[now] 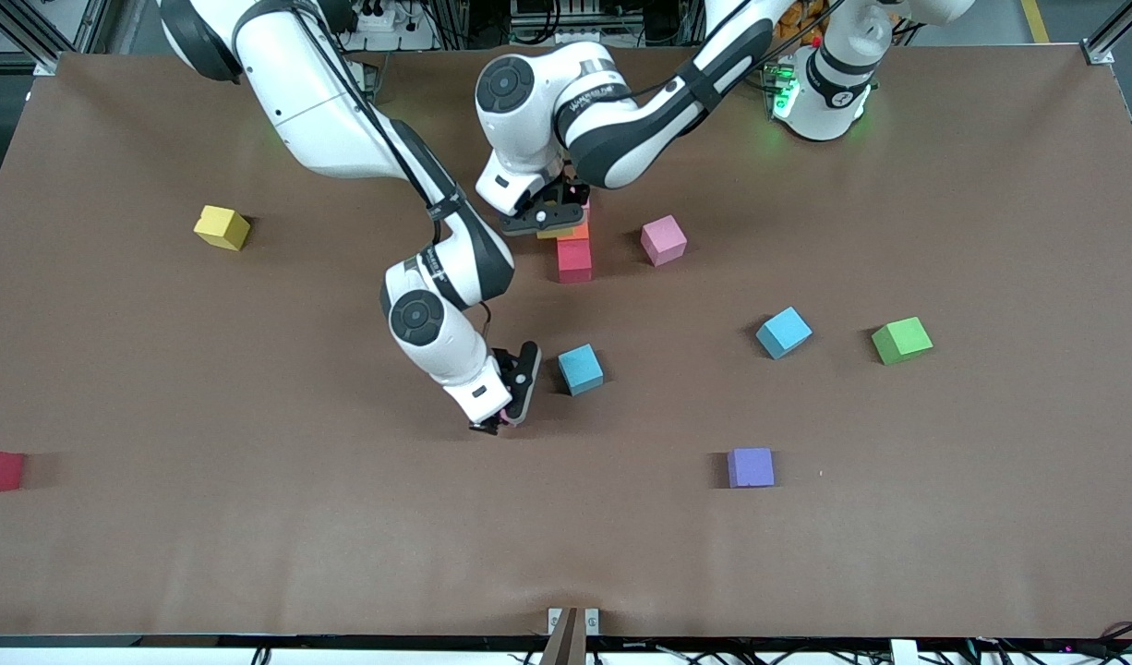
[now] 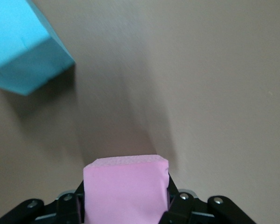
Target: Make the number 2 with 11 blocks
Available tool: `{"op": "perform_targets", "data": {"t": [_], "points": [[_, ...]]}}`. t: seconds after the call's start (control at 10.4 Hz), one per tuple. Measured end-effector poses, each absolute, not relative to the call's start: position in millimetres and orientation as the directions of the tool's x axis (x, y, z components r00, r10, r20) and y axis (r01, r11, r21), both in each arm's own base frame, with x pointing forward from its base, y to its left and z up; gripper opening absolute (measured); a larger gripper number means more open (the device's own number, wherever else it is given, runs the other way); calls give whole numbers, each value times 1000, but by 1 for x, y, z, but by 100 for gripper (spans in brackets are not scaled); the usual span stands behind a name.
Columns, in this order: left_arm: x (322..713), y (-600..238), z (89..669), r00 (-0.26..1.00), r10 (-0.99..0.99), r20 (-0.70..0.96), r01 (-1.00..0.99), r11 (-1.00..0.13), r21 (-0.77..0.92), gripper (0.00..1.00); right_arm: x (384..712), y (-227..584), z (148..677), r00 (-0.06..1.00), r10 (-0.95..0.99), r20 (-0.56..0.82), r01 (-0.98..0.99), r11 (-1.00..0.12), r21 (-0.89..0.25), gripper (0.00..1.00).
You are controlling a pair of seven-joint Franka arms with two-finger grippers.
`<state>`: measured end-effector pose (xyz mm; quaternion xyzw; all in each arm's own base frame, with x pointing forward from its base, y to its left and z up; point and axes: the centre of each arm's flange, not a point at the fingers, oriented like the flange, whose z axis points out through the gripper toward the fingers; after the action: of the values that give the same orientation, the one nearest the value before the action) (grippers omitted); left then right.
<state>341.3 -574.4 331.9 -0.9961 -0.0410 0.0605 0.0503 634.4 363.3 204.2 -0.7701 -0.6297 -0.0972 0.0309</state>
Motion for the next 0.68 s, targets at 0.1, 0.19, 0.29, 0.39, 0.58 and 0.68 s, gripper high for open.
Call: {"op": "perform_targets", "data": {"t": [0.1,0.19,0.29,0.39,0.58,0.68], "points": [[341,-574,332,989,89,-118,76,-992,-105,59,642,350,208,183,968,174,977,-199,78,59],[342,-573,332,989,90,-118,78,-991,-104,59,648,336,213,180,971,156,978,-193,74,59],[342,-573,332,989,91,-118,79,-991,-104,59,654,322,220,173,975,141,981,-184,68,59],[343,-573,332,989,92,-117,80,-992,-101,59,660,306,227,164,978,128,983,-173,62,59],[348,-572,333,990,88,-112,79,-993,-85,59,672,271,241,143,985,96,988,-148,42,59],[354,-570,333,991,77,-111,70,-995,-71,59,676,254,248,126,989,84,991,-129,35,59]]}}
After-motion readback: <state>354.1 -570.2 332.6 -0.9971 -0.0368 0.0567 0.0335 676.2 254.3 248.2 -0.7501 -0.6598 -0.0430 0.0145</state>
